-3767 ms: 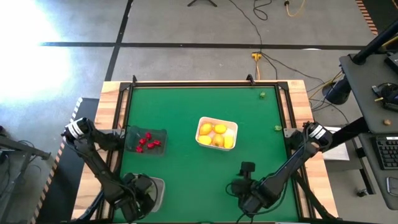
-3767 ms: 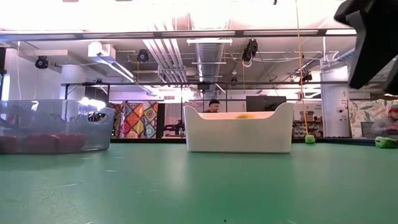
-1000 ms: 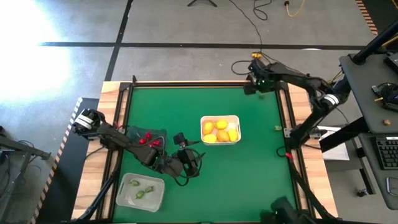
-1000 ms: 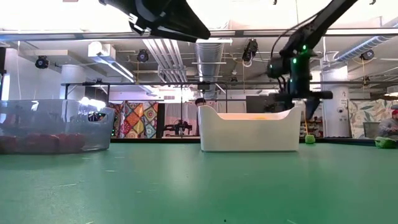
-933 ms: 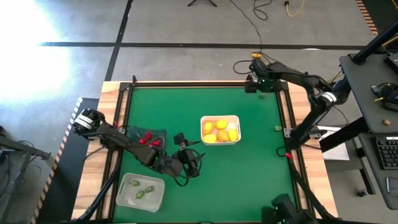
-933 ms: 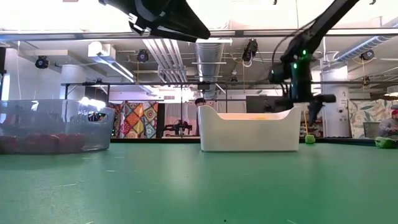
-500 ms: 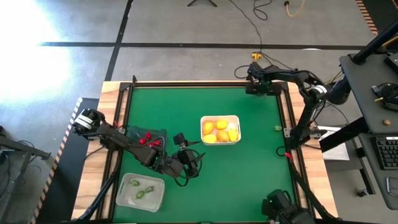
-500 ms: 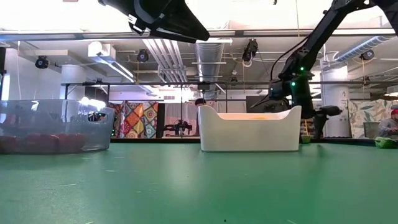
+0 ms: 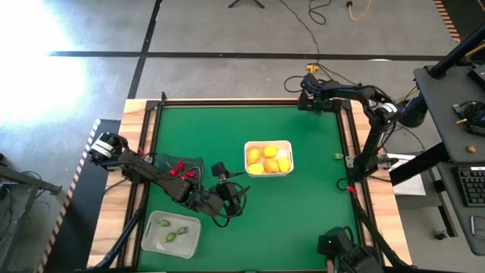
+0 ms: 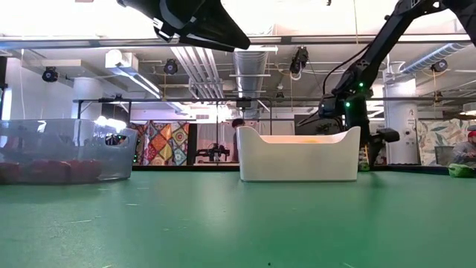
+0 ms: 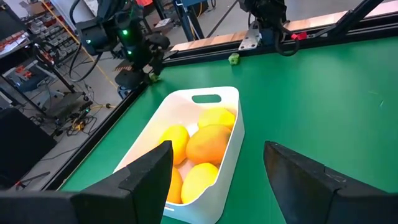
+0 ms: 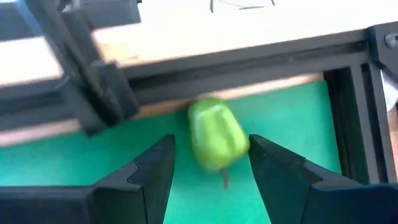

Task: Sort produce into baskets
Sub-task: Put the green chili pepper into the gray bin

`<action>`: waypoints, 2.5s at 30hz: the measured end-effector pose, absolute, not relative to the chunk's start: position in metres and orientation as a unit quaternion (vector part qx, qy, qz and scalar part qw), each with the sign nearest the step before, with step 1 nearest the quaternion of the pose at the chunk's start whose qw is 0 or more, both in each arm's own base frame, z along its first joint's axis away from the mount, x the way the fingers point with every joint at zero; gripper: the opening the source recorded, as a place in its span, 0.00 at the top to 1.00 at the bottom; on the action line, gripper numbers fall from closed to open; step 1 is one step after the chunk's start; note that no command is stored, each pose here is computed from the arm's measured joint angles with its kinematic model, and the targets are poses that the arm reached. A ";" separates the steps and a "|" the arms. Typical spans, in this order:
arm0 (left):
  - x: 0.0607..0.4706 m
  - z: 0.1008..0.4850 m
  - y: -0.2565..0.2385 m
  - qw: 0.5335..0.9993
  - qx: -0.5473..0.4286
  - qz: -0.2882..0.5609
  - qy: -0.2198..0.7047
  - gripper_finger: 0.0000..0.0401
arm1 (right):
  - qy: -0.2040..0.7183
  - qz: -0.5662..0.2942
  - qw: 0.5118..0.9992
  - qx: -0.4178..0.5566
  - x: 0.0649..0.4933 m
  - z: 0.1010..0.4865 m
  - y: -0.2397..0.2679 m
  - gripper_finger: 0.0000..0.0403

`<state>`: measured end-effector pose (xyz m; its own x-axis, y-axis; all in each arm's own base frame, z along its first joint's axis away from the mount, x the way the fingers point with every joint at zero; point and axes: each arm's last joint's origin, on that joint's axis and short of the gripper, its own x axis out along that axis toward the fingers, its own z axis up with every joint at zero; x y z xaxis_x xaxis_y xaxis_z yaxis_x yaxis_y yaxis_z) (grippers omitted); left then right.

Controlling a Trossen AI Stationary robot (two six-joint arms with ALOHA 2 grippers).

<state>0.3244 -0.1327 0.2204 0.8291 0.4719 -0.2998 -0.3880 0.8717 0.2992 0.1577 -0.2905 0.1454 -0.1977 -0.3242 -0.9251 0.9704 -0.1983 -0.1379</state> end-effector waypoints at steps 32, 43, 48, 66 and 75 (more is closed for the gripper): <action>0.330 0.249 -0.148 0.953 0.129 0.209 0.179 0.42 | 0.487 -0.467 0.702 0.228 0.230 0.241 -0.111 0.76; 0.312 0.285 -0.200 0.971 0.104 0.144 0.161 0.42 | 0.370 -0.189 0.892 0.179 0.221 0.233 0.140 0.77; 0.293 0.289 -0.228 0.982 0.061 0.105 0.147 0.42 | 0.377 -0.124 0.911 0.110 0.241 0.194 0.188 0.77; 0.304 0.209 -0.252 0.968 -0.109 0.118 0.192 0.38 | 0.395 -0.074 0.916 -0.009 0.336 0.142 0.229 0.58; 0.332 0.168 -0.242 0.962 -0.092 0.111 0.231 0.30 | 0.426 -0.044 0.903 0.005 0.329 0.160 0.230 0.35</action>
